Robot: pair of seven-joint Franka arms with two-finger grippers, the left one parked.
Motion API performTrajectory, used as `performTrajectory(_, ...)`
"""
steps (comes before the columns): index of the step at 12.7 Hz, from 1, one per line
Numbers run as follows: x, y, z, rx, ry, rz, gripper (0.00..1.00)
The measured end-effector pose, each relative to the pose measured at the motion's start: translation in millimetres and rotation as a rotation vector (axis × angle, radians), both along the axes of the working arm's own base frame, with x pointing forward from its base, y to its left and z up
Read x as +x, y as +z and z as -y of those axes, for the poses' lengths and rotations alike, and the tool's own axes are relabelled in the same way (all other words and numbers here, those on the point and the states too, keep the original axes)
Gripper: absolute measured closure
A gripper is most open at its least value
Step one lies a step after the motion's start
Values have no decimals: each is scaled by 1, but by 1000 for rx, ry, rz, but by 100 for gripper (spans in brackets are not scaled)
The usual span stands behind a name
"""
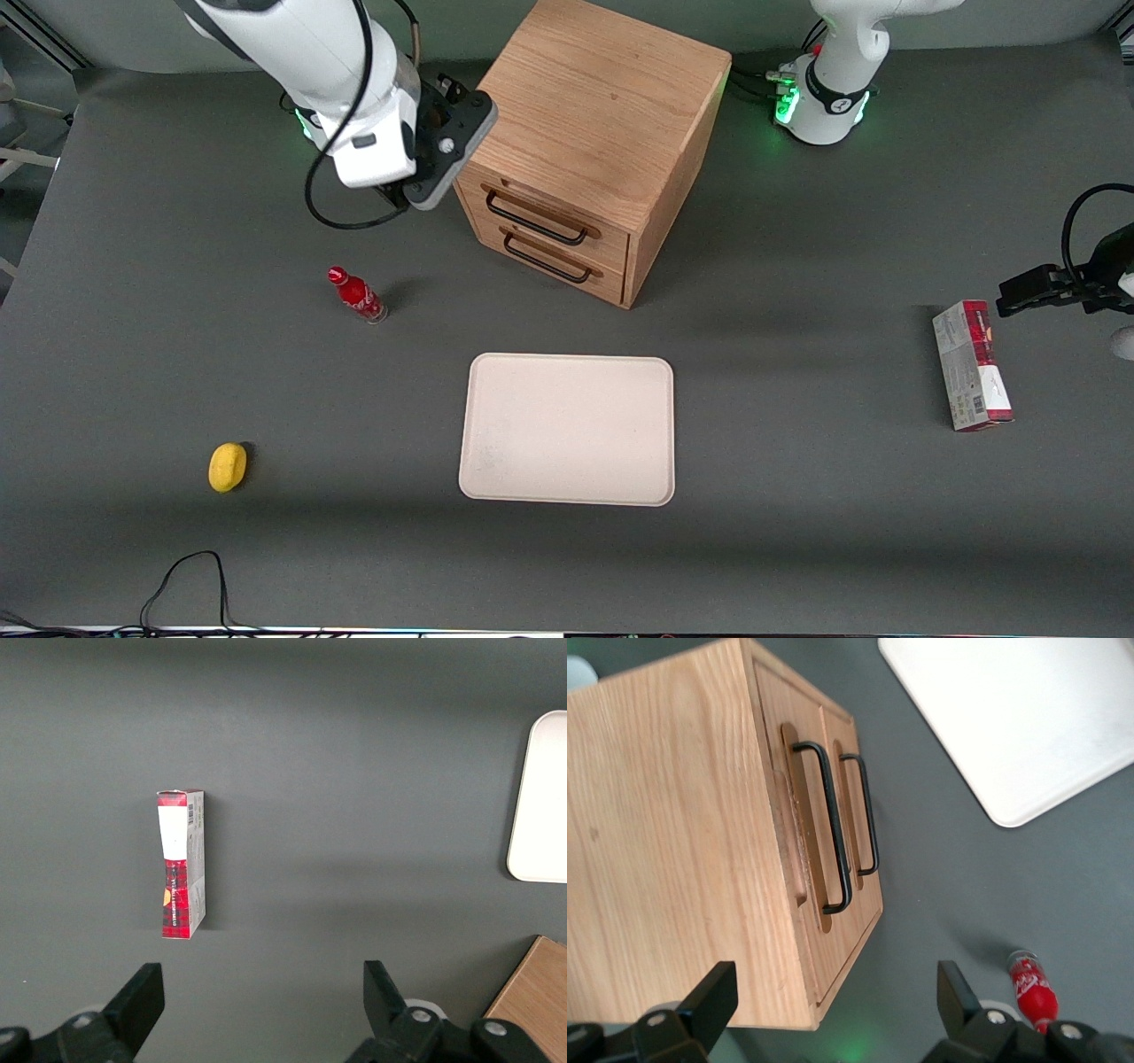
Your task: Open upper drawer
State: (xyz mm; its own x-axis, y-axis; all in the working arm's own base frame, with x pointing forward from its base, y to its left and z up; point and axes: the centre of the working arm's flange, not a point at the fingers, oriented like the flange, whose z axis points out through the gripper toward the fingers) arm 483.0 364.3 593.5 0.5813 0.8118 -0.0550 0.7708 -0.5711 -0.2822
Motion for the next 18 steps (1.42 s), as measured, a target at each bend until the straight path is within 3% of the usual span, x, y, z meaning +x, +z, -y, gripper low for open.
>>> performTrajectory(4,17,-93,-35,74,81,-60,0)
performTrajectory(9,6,-145,-48,82,137,-81,0)
performTrajectory(13,1,-173,-47,53,155,-59,0)
performTrajectory(18,2,-189,-47,59,162,-25,0)
